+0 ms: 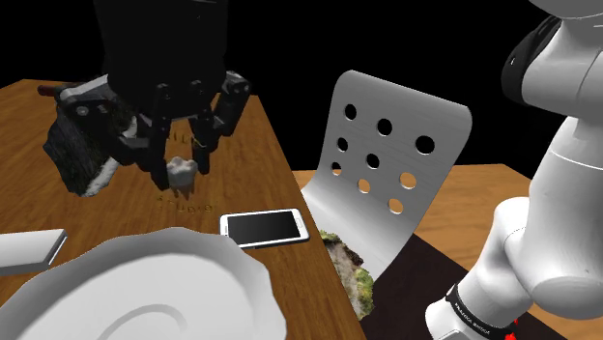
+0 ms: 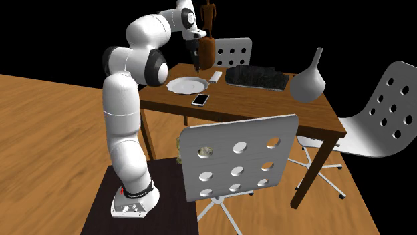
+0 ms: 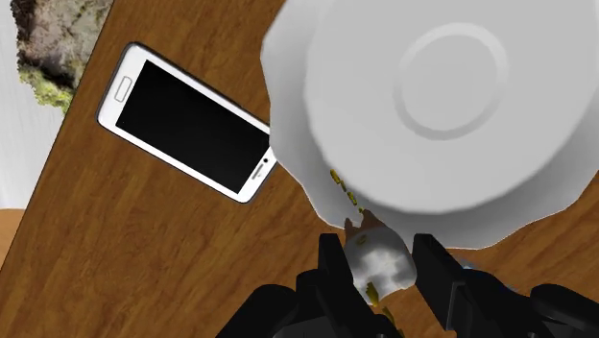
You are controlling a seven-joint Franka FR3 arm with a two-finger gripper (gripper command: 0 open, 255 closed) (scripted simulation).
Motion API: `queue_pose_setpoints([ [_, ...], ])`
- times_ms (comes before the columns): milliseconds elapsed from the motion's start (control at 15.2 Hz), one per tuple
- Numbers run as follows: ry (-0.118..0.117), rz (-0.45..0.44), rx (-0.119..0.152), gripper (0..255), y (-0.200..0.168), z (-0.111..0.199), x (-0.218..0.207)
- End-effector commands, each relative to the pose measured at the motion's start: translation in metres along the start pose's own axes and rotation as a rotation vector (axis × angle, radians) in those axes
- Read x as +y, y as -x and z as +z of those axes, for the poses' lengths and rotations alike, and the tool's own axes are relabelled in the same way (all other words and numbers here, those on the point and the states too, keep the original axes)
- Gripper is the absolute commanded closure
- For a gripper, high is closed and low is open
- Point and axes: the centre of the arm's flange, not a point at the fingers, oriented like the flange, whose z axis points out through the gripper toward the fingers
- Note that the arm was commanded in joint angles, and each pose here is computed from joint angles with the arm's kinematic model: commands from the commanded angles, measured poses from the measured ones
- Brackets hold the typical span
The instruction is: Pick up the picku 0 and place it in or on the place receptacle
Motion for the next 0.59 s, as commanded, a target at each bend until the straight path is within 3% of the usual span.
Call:
queue_pose_setpoints([
  [0, 0.0, 0.002, 0.0, 255, 0.014, -0.004, -0.022],
  [330, 0.0, 0.002, 0.0, 255, 0.048, -0.013, -0.078],
  [528, 0.0, 0.002, 0.0, 255, 0.053, -0.003, -0.085],
])
